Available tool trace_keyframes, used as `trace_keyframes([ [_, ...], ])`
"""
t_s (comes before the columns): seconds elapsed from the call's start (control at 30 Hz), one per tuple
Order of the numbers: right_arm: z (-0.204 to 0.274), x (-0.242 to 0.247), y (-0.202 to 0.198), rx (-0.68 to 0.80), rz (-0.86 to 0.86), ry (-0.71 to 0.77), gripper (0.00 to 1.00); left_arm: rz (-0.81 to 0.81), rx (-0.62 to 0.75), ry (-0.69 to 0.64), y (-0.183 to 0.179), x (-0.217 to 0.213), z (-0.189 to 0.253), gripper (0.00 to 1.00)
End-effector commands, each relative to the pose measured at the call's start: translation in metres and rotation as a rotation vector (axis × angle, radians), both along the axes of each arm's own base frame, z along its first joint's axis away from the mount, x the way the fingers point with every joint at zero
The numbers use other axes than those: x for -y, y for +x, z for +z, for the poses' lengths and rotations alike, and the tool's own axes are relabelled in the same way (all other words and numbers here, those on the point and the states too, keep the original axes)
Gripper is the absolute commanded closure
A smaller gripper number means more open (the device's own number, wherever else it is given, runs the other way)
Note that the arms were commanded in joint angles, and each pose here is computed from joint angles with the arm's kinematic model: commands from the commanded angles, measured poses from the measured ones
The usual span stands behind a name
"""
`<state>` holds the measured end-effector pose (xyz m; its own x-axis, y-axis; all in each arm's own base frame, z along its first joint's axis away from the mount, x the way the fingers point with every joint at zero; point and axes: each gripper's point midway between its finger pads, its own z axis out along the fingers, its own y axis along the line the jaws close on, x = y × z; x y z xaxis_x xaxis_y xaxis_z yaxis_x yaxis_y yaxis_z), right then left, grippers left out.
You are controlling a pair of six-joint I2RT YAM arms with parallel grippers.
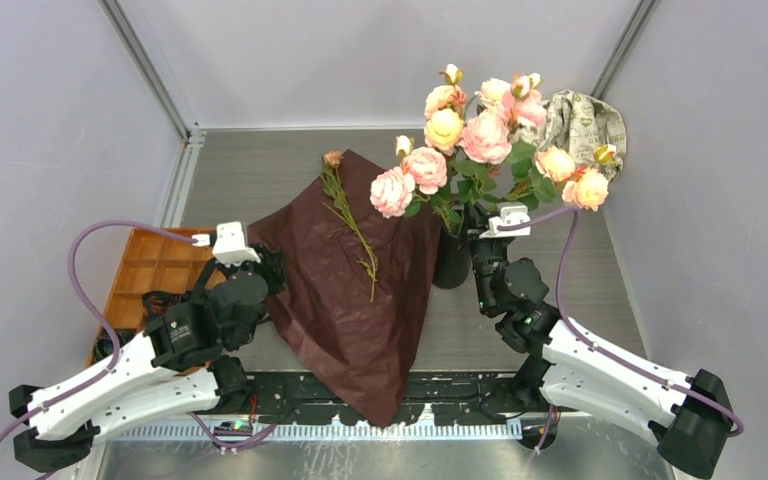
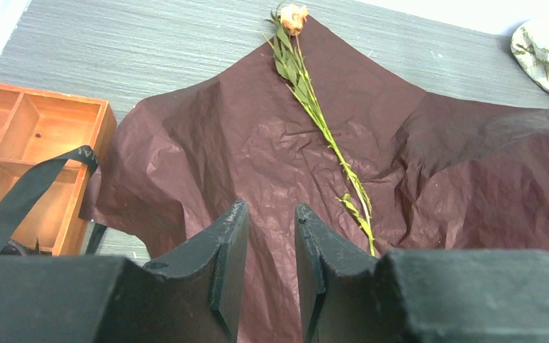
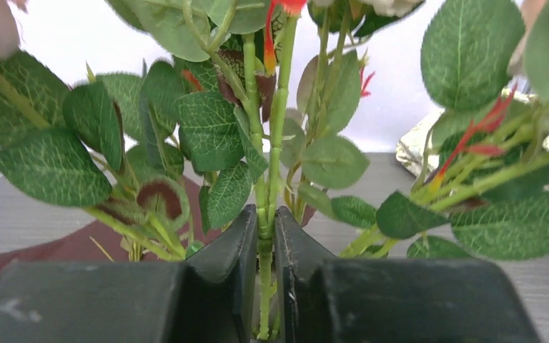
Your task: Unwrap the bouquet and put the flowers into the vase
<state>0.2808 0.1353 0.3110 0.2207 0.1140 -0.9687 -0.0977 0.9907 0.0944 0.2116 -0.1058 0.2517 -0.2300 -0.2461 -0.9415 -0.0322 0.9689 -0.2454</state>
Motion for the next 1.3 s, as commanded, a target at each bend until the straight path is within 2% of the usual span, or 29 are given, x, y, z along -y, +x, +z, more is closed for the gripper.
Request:
trace_keyframes([
  [0.0,-0.010,-0.002,0.000,-0.044,0.012,0.047,0.77,0.004,0.025,-0.051,0.003,0.005,0.010,0.69],
  [0.17,-0.011,-0.008,0.004,-0.079,0.013,0.012,0.53,0.001,0.022,-0.055,0.003,0.006,0.009,0.69],
  [0.47,-0.009,-0.019,0.001,-0.126,0.077,0.041,0.35,-0.004,0.012,-0.048,0.003,0.008,0.006,0.67],
  [0.73,0.025,-0.012,-0.024,-0.105,0.177,0.115,0.30,-0.026,-0.010,-0.031,0.007,0.020,0.001,0.63],
  [0.83,0.036,-0.007,-0.036,-0.100,0.215,0.152,0.24,-0.036,-0.024,-0.024,0.009,0.028,0.000,0.61],
  [1.07,0.045,0.003,-0.061,-0.114,0.290,0.193,0.23,-0.082,-0.053,-0.039,0.015,0.054,-0.002,0.54],
  [1.27,0.054,0.001,-0.090,-0.122,0.432,0.278,0.23,-0.101,-0.101,-0.051,0.024,0.076,-0.001,0.50],
])
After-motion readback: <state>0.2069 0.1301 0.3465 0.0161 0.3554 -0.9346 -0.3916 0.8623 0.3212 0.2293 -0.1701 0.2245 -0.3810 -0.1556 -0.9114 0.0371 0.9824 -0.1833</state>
